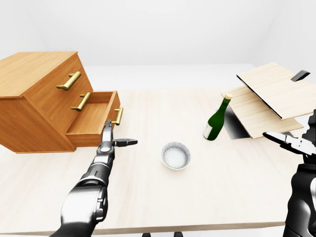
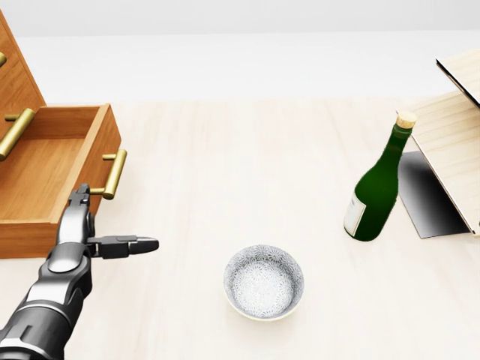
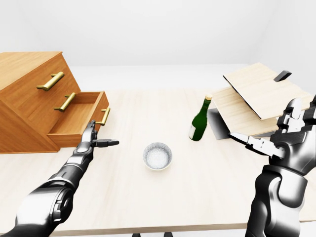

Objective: Close the bottom drawer of the cabinet.

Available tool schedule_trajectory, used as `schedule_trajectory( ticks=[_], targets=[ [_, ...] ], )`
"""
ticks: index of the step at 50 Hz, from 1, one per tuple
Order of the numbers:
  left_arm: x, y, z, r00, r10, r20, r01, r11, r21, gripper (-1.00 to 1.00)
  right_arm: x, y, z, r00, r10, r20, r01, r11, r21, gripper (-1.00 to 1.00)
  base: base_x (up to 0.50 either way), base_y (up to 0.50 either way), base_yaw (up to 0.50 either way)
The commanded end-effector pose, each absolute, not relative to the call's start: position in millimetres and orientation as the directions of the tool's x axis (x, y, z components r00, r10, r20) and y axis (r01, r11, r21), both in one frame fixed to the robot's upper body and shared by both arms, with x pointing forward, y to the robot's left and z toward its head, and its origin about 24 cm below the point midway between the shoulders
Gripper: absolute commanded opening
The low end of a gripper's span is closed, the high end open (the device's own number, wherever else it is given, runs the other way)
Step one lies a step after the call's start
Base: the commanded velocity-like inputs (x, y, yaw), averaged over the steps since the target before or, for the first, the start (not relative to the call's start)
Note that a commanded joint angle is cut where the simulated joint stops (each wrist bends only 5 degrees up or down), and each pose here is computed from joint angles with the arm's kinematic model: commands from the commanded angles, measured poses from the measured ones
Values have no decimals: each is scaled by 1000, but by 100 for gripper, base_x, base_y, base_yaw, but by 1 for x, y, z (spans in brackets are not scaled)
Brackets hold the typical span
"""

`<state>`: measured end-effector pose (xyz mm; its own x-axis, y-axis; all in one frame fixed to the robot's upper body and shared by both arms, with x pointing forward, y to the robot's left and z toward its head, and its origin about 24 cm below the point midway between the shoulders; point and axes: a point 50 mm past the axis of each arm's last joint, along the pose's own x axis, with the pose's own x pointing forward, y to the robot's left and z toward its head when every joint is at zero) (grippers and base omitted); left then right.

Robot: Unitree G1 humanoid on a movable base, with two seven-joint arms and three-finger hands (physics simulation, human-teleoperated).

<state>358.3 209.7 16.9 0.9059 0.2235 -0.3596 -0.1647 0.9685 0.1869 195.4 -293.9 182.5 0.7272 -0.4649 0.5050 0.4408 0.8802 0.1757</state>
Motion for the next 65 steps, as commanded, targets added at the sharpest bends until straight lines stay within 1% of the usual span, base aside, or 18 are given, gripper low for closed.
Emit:
schedule_trajectory(
  ticks=[1, 5, 18, 21, 22, 24, 26, 27, 34, 36, 45, 47, 52, 53, 55, 56, 57, 65],
  targets=[
    [352, 233, 15, 875, 310, -372, -259, 949, 182, 100, 196, -294, 183, 728, -464, 505, 440, 881, 175, 100, 0, 0, 0],
    [349, 241, 14, 860, 350, -372, -287, 934, 214, 100, 195, -294, 184, 725, -464, 509, 440, 880, 176, 100, 0, 0, 0],
    [346, 249, 13, 844, 382, -377, -333, 924, 189, 100, 195, -294, 184, 724, -466, 509, 442, 879, 177, 100, 0, 0, 0],
    [345, 251, 13, 837, 397, -378, -347, 917, 195, 100, 195, -295, 183, 725, -467, 506, 443, 879, 177, 100, 0, 0, 0],
    [343, 253, 11, 825, 424, -375, -362, 904, 227, 100, 195, -294, 183, 724, -467, 508, 443, 879, 177, 100, 0, 0, 0],
    [343, 254, 11, 825, 420, -378, -365, 907, 211, 100, 195, -295, 183, 725, -467, 506, 443, 879, 177, 100, 0, 0, 0],
    [342, 257, 11, 816, 443, -372, -380, 895, 231, 100, 196, -295, 181, 728, -469, 500, 444, 879, 177, 100, 0, 0, 0],
    [342, 259, 12, 814, 444, -375, -392, 896, 210, 100, 196, -295, 181, 728, -468, 500, 444, 879, 176, 100, 0, 0, 0],
    [340, 262, 11, 802, 464, -376, -413, 885, 213, 100, 195, -295, 182, 727, -470, 501, 444, 878, 179, 100, 0, 0, 0],
    [339, 263, 10, 799, 462, -386, -422, 887, 187, 100, 196, -295, 181, 729, -470, 497, 445, 878, 177, 100, 0, 0, 0],
    [331, 282, 13, 718, 589, -371, -566, 804, 182, 100, 195, -295, 181, 729, -470, 498, 445, 878, 178, 100, 0, 0, 0],
    [329, 289, 14, 681, 633, -368, -618, 767, 174, 100, 196, -295, 181, 729, -470, 497, 445, 878, 178, 100, 0, 0, 0],
    [326, 297, 17, 629, 688, -362, -682, 712, 166, 100, 195, -295, 181, 728, -471, 498, 445, 878, 179, 100, 0, 0, 0],
    [324, 300, 17, 605, 708, -365, -708, 688, 159, 100, 194, -295, 182, 726, -471, 502, 445, 877, 179, 100, 0, 0, 0],
    [323, 301, 18, 599, 713, -364, -713, 682, 163, 100, 194, -295, 182, 726, -471, 502, 445, 877, 179, 100, 0, 0, 0],
    [323, 302, 18, 585, 727, -360, -725, 667, 170, 100, 194, -295, 182, 726, -471, 502, 445, 877, 179, 100, 0, 0, 0],
    [321, 305, 20, 552, 759, -345, -750, 633, 193, 100, 194, -295, 182, 725, -470, 503, 445, 877, 179, 100, 0, 0, 0],
    [320, 312, 24, 537, 772, -341, -769, 614, 180, 100, 194, -295, 183, 723, -470, 507, 445, 878, 180, 100, 0, 0, 0]
  ],
)
